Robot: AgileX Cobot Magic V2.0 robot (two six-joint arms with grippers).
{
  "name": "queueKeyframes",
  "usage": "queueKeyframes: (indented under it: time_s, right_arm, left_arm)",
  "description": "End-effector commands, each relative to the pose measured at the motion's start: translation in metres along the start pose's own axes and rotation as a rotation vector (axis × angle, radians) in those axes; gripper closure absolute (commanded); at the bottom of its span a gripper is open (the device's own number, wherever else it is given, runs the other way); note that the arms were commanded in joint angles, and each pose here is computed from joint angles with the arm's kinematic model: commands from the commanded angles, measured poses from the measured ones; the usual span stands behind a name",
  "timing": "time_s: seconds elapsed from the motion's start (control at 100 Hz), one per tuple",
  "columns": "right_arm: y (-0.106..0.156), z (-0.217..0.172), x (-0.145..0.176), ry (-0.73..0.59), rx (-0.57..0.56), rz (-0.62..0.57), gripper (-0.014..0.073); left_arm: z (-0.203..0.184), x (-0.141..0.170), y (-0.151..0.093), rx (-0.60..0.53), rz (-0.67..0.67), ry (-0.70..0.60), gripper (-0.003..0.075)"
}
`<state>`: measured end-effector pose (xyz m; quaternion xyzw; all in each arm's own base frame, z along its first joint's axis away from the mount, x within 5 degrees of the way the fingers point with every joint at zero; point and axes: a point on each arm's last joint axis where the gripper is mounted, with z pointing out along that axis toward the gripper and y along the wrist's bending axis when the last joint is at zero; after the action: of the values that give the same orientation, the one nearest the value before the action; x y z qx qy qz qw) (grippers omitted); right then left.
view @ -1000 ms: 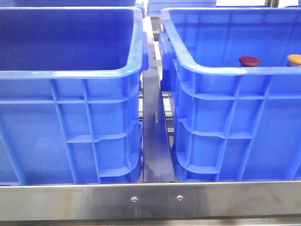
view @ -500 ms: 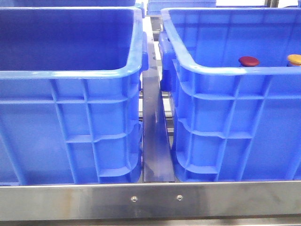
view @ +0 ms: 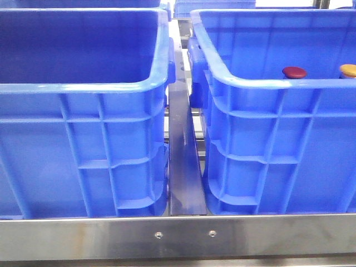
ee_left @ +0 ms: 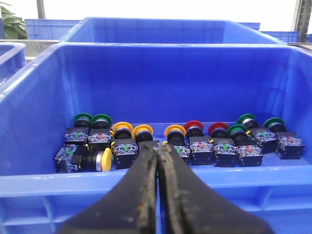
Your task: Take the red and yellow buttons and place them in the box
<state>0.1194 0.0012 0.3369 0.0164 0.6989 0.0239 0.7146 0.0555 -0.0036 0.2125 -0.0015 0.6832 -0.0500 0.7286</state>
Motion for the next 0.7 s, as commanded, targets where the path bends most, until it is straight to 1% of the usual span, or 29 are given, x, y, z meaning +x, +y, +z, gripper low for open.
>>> queueKeyframes:
  time_s: [0.0,0.19,0.43,0.58,0.69]
  right_arm:
    - [0.004,-0.01,-0.008,-0.142,-0.038,-0.012,0.0664]
    - [0.003,-0.035,0.022,-0.164,-0.052,-0.011,0.0664]
    - [-0.001,-0.067,0.065,-0.241,-0.056,-0.009,0.0664]
    - [-0.003,-0.076,0.086,-0.274,-0.058,-0.008,0.0664]
    - [-0.003,-0.073,0.099,-0.264,-0.058,-0.009,0.0664]
  left_arm:
    - [-0.001,0.007,0.0,0.009,-0.012,-0.069,0.0739]
    - [-0.001,0.007,0.0,0.009,-0.012,-0.069,0.0739]
    - [-0.001,0.007,0.0,0.009,-0.012,-0.069,0.0739]
    - [-0.001,0.007,0.0,0.009,-0.012,-0.069,0.0739]
    - [-0.001,0.007,0.0,0.009,-0.012,-0.069,0.0739]
